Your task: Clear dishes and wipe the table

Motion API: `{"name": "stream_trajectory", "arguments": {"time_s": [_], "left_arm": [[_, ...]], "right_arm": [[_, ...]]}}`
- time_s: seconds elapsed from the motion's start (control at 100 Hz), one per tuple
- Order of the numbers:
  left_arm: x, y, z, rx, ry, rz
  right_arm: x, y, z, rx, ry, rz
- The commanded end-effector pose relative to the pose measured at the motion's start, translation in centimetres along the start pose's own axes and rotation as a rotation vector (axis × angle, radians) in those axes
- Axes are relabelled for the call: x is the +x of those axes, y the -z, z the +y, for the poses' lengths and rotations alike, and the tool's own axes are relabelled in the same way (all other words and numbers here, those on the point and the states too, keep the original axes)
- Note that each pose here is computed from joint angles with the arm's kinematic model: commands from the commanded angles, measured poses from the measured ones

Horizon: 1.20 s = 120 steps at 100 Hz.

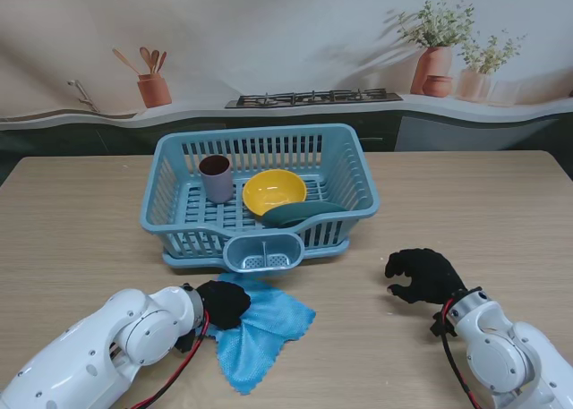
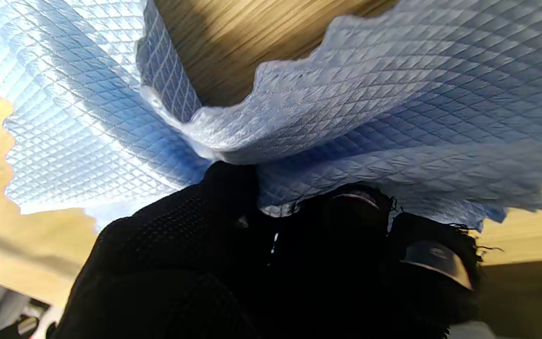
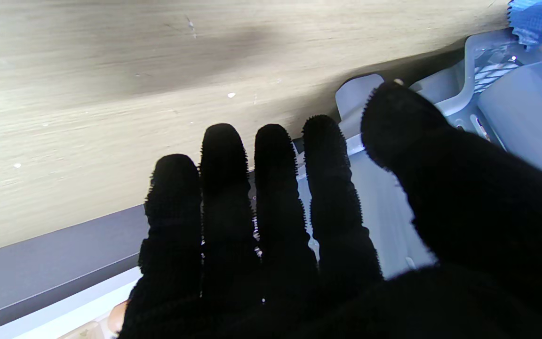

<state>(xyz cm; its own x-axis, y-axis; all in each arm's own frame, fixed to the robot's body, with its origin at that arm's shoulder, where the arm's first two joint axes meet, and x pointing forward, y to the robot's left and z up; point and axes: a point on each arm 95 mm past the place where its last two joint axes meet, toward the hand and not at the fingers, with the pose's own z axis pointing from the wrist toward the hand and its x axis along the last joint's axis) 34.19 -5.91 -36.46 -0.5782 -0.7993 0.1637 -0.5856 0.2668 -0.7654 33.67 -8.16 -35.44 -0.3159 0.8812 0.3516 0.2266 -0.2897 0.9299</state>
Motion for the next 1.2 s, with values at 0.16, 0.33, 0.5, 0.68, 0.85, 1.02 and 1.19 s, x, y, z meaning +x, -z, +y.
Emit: {"name": "stream_trajectory", "arguments": {"time_s": [0.16, 0.33, 0.5, 0.68, 0.85, 1.02, 1.19], "left_arm": [[0.2, -1.0, 4.2, -0.237, 0.072, -0.044], [-1.1, 0.5, 4.9, -0.268, 0.065, -0.133], [-3.0, 2.8, 6.3, -0.168, 0.047, -0.229], [-4.8, 5.2, 7.9, -0.046, 0.014, -0.344], [-5.7, 6.2, 9.1, 0.041, 0.019, -0.403], [-5.3, 5.7, 9.2, 0.039, 0.056, -0.394], [-3.8, 4.3, 8.3, -0.041, 0.126, -0.341]], "right_arm": [[0.2, 0.2, -0.3, 0.013, -0.005, 0.003], [0.2, 0.2, -0.3, 0.015, -0.005, 0.003], [0.3, 0.2, -0.3, 0.017, -0.001, 0.003], [0.3, 0.2, -0.2, 0.018, 0.002, 0.004], [0.4, 0.2, -0.3, 0.022, 0.004, 0.004], [0.4, 0.1, -0.3, 0.023, 0.005, 0.002], [0.4, 0.2, -0.3, 0.021, 0.005, 0.001]]}}
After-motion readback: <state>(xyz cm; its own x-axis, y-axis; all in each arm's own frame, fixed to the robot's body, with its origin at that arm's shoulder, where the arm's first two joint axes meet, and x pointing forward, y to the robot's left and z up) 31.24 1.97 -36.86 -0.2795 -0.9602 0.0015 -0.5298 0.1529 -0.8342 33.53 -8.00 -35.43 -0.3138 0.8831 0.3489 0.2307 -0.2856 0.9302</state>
